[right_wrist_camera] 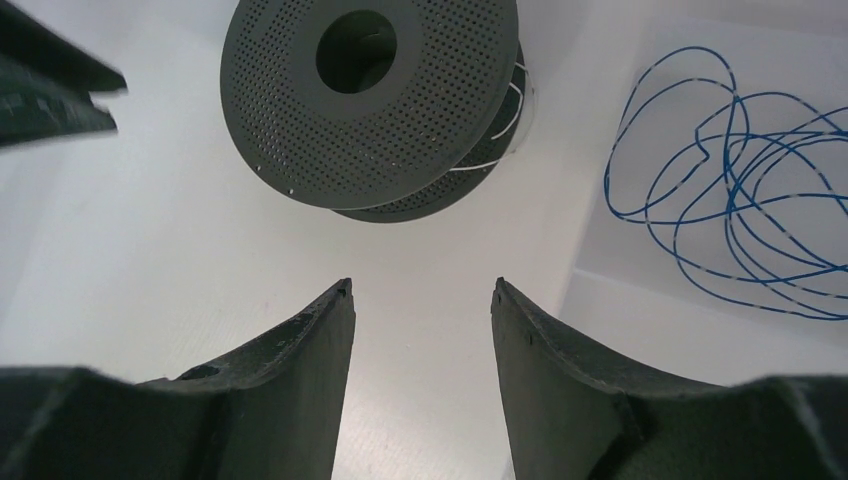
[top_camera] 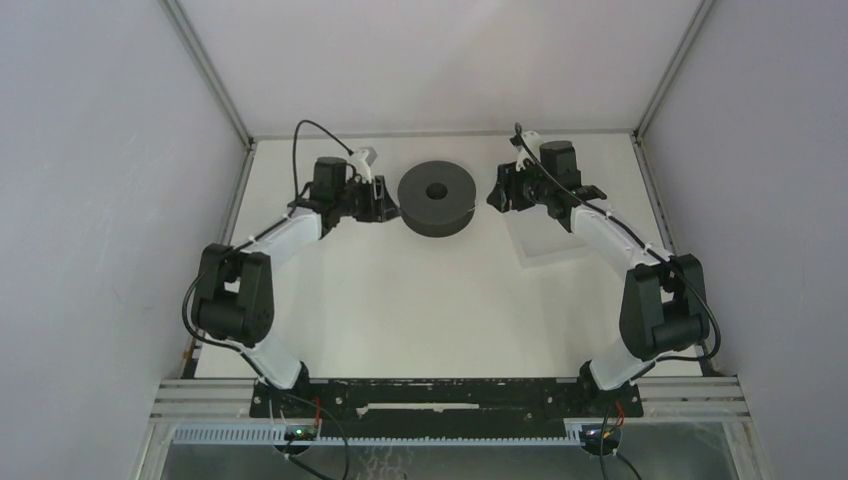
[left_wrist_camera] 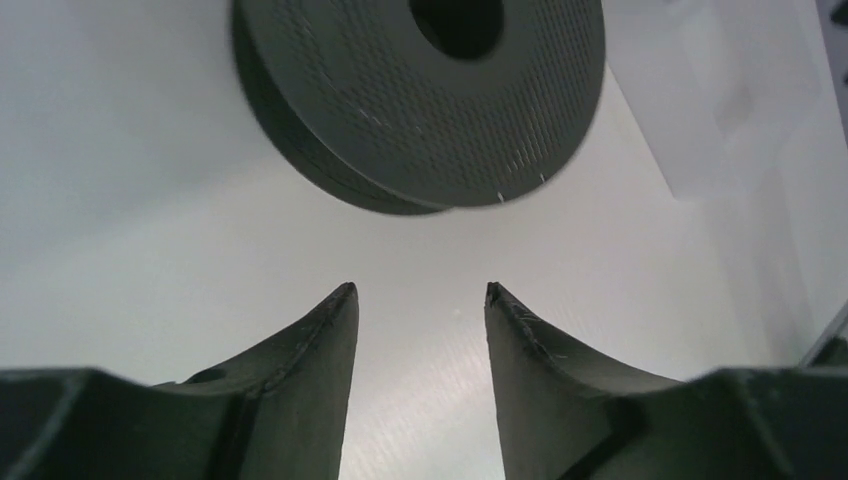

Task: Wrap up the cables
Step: Place the cable reel at the center of the board.

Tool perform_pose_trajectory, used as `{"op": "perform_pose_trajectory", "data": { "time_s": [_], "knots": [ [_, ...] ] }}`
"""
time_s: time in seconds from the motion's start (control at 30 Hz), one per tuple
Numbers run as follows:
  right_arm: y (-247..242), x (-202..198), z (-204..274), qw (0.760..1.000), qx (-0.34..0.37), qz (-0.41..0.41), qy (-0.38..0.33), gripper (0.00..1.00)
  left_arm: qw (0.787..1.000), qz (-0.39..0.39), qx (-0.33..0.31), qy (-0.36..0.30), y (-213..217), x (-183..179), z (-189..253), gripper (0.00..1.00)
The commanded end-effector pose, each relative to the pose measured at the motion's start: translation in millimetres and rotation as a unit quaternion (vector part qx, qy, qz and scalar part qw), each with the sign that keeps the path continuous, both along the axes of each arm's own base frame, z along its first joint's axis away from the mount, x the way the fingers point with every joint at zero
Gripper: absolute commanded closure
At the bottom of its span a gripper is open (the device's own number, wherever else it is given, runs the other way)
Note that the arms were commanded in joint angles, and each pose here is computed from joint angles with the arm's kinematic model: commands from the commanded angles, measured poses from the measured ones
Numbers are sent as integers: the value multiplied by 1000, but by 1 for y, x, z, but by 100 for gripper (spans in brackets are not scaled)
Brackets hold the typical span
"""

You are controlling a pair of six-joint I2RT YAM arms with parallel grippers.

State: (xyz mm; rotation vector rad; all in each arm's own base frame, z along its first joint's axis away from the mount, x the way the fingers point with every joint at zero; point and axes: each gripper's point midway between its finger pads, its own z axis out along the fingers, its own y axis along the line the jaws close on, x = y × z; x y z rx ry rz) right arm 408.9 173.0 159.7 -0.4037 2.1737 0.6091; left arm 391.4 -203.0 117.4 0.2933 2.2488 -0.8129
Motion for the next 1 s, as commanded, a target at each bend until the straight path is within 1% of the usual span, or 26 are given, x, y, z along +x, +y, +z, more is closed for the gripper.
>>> {"op": "perform_pose_trajectory", "data": {
  "time_s": [0.0, 0.07, 0.1, 0.13, 0.17, 0.23, 0.33, 0.43, 0.53, 0.63, 0.7, 0.73, 0.8, 0.83, 0.97],
  "knots": [
    [-5, 7, 30, 999, -10, 5, -49, 40, 997, 31, 33, -67, 19, 55, 43, 43],
    [-4, 6, 31, 999, -8, 6, -49, 40, 996, 40, 42, -61, 22, 74, 44, 37],
    [-4, 6, 31, 999, -7, 6, -47, 40, 996, 43, 41, -68, 22, 86, 51, 35],
    [-3, 5, 30, 999, -3, 8, -44, 40, 996, 44, 42, -63, 21, 91, 46, 31],
    [0, 4, 30, 999, 4, 9, -39, 40, 996, 46, 40, -70, 19, 102, 54, 25],
    [6, 2, 27, 999, 22, 10, -24, 40, 996, 46, 38, -63, 15, 116, 51, 20],
    [19, -2, 22, 999, 41, 18, -5, 39, 997, 51, 28, -52, 8, 137, 42, 16],
    [30, -7, 17, 999, 34, 29, -1, 39, 998, 40, 7, -37, -4, 150, 37, 13],
    [34, -6, 10, 1000, 26, 13, 8, 39, 999, 26, -10, -15, -15, 156, 26, 9],
    [39, -6, 0, 999, 43, -10, 31, 38, 1000, 23, -11, -6, -21, 161, 15, 8],
    [47, -4, -7, 998, 48, -19, 40, 35, 1000, 12, -15, -2, -29, 159, 11, 8],
    [51, -4, -10, 998, 49, -24, 43, 32, 1000, 5, -20, -1, -33, 158, 12, 8],
    [55, 3, -15, 997, 55, -38, 46, 17, 1000, -4, -25, 2, -40, 154, 10, 10],
    [56, 6, -19, 996, 58, -47, 54, 11, 1000, -5, -25, 3, -42, 153, 10, 12],
    [56, 22, -31, 991, 69, -76, 86, 9, 1000, -3, -29, 2, -45, 150, 9, 18]
  ]
}}
